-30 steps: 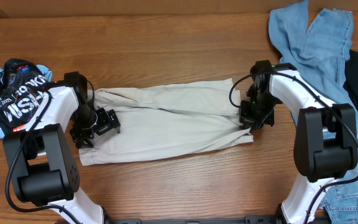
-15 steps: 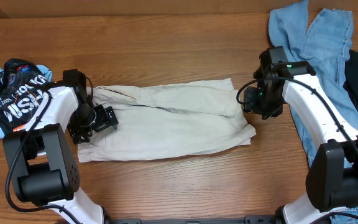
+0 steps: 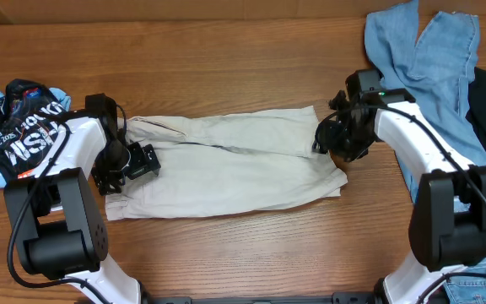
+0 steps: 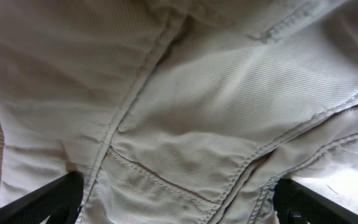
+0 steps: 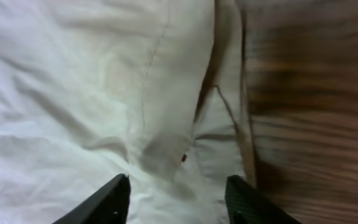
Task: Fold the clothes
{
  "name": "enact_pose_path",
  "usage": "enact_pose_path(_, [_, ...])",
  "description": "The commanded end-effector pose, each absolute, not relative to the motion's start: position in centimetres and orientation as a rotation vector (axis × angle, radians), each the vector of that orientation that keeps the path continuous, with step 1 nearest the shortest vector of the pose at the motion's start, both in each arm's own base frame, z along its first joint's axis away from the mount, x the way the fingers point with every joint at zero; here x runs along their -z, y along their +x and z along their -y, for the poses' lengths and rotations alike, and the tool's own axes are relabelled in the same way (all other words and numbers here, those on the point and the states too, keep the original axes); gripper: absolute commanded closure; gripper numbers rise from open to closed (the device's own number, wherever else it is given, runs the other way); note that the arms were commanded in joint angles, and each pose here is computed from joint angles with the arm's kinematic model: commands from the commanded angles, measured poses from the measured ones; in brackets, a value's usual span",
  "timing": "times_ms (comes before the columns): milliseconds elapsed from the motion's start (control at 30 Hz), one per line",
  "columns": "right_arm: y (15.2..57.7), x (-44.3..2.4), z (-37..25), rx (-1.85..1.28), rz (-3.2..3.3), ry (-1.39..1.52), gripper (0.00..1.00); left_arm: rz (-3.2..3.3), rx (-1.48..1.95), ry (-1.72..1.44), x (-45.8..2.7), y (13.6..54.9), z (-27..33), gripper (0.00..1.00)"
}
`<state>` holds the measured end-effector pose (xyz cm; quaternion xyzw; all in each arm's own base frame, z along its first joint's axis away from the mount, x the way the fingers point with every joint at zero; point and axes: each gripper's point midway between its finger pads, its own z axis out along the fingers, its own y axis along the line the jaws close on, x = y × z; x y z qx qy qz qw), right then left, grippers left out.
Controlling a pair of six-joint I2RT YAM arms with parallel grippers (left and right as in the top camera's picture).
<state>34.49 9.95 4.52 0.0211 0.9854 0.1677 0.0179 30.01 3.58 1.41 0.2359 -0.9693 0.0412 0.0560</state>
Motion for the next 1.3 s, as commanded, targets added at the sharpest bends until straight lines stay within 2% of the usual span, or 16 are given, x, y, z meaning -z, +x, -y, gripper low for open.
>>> enact_pose_path(0, [34.1,-4.0,-11.2,-0.643,-3.056,0.038,0.48,2.938,-0.069,0.693,-0.7,29.8,-4.4,0.0])
enact_pose_path(100, [34.4,-4.0,-11.2,-0.642,-3.043,0.033,0.49,2.938,-0.069,0.692,-0.7,29.8,-4.4,0.0])
enact_pose_path(267, [34.8,-3.8,-11.5,-0.643,-3.031,0.016,0.64,2.938,-0.069,0.692,-0.7,29.8,-4.4,0.0])
enact_pose_path(400, [34.4,-2.6,-12.1,-0.644,-3.063,-0.001,0.67,2.938,-0.069,0.692,-0.7,29.8,-4.4,0.0])
enact_pose_path(433, [34.3,-2.3,-12.3,-0.644,-3.072,-0.007,0.76,2.938,-0.069,0.692,-0.7,29.8,-4.4,0.0])
enact_pose_path(467, [34.3,-2.0,-12.4,-0.644,-3.077,-0.01,0.9,2.938,-0.069,0.692,-0.7,29.7,-4.4,0.0])
enact_pose_path(500, [34.4,-1.8,-12.6,-0.644,-3.075,-0.017,0.96,2.937,-0.069,0.692,-0.7,29.7,-4.4,0.0])
enact_pose_path(700, [37.1,-4.5,-13.2,-0.649,-2.959,-0.049,0.96,2.937,-0.068,0.692,-0.7,29.7,-4.4,0.0])
enact_pose_path(933, [45.4,-11.7,-12.4,-0.48,-2.634,-0.083,0.96,2.937,-0.068,0.691,-0.7,29.7,-4.4,0.0])
enact_pose_path(967, [46.5,-12.4,-12.2,-0.454,-2.588,-0.082,0.87,2.937,-0.068,0.691,-0.7,29.7,-4.4,0.0])
enact_pose_path(1000, [47.7,-12.9,-11.7,-0.412,-2.544,-0.04,0.53,2.936,-0.067,0.691,-0.7,29.7,-4.4,0.0])
enact_pose_path(1200, [47.4,-12.3,-10.6,-0.338,-2.57,-0.003,0.5,2.935,-0.063,0.691,-0.7,29.7,-4.4,0.0])
enact_pose_path(1233, [46.9,-12.0,-10.6,-0.337,-2.597,-0.001,0.51,2.935,-0.062,0.691,-0.7,29.7,-4.4,0.0])
enact_pose_path(1267, [46.2,-11.7,-10.5,-0.336,-2.627,0.001,0.57,2.936,-0.061,0.691,-0.7,29.7,-4.5,0.0])
